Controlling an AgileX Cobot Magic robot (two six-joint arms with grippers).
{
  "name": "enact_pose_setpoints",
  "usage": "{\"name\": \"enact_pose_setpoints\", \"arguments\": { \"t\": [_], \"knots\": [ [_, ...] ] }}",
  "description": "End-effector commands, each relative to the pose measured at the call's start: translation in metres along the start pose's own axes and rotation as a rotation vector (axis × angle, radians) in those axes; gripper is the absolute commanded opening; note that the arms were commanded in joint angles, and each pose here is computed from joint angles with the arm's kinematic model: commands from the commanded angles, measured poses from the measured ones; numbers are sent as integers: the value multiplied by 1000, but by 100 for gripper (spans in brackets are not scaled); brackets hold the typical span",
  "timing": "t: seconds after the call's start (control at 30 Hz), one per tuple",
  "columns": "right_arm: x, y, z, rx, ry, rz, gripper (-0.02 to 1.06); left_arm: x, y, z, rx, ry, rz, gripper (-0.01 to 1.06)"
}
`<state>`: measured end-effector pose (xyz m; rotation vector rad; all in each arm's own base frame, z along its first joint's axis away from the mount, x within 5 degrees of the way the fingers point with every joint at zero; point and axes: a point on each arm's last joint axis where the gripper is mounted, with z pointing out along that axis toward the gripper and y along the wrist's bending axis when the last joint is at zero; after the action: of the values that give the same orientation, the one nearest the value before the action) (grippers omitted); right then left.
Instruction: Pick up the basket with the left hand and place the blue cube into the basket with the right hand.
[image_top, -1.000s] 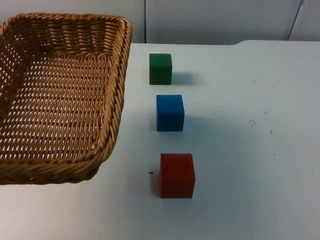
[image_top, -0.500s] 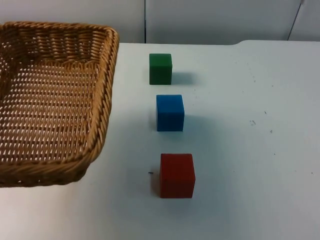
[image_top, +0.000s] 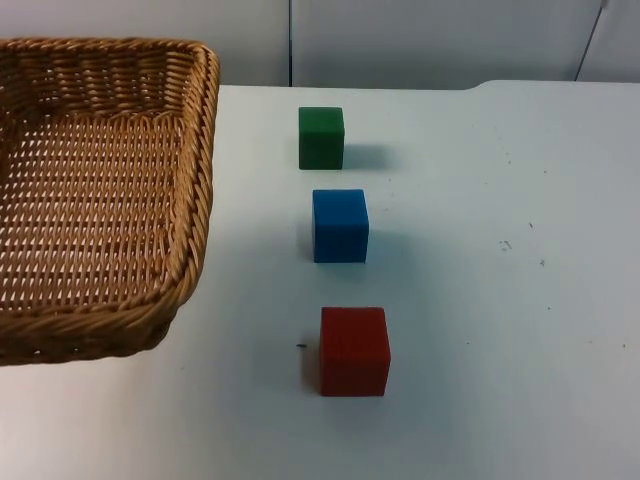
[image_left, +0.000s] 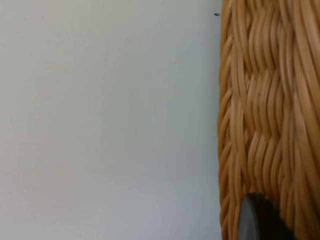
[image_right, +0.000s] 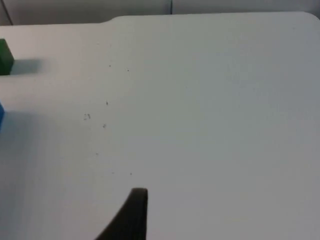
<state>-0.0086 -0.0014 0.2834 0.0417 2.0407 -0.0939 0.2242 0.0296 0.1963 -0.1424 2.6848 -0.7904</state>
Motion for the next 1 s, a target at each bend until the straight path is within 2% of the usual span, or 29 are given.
{"name": "enact_pose_setpoints", "arguments": {
  "t": [0.0, 0.1, 0.23, 0.3, 0.43, 0.47, 0.5, 0.6, 0.77, 0.93, 0.97],
  "knots": [
    [-7, 3, -6, -33, -61, -11, 104, 0, -4, -2, 33, -16, -15, 0],
    [-20, 6, -9, -78, -85, -19, 104, 0, -4, -2, 31, -14, -14, 0],
    [-57, 15, -3, -190, -108, -7, 104, 0, -4, -2, 31, -14, -14, 0],
    [-68, 17, 1, -213, -102, -12, 104, 0, -4, -2, 31, -14, -14, 0],
    [-117, 27, 25, -348, -54, -33, 104, 0, -4, -2, 31, -14, -14, 0],
    [-117, 27, 25, -348, -54, -33, 104, 0, -4, -2, 31, -14, -14, 0],
    [-128, 30, 33, -385, -42, -64, 104, 0, -4, -2, 31, -14, -14, 0],
    [-157, 37, 60, -486, -4, -75, 104, 0, -4, -2, 31, -14, -14, 0],
    [-182, 43, 94, -565, 47, -65, 104, 0, -4, -2, 31, -14, -14, 0],
    [-206, 48, 132, -617, 86, -87, 104, 0, -4, -2, 31, -14, -14, 0],
    [-214, 53, 145, -639, 94, -115, 104, 0, -4, -2, 31, -14, -14, 0]
  ]
}}
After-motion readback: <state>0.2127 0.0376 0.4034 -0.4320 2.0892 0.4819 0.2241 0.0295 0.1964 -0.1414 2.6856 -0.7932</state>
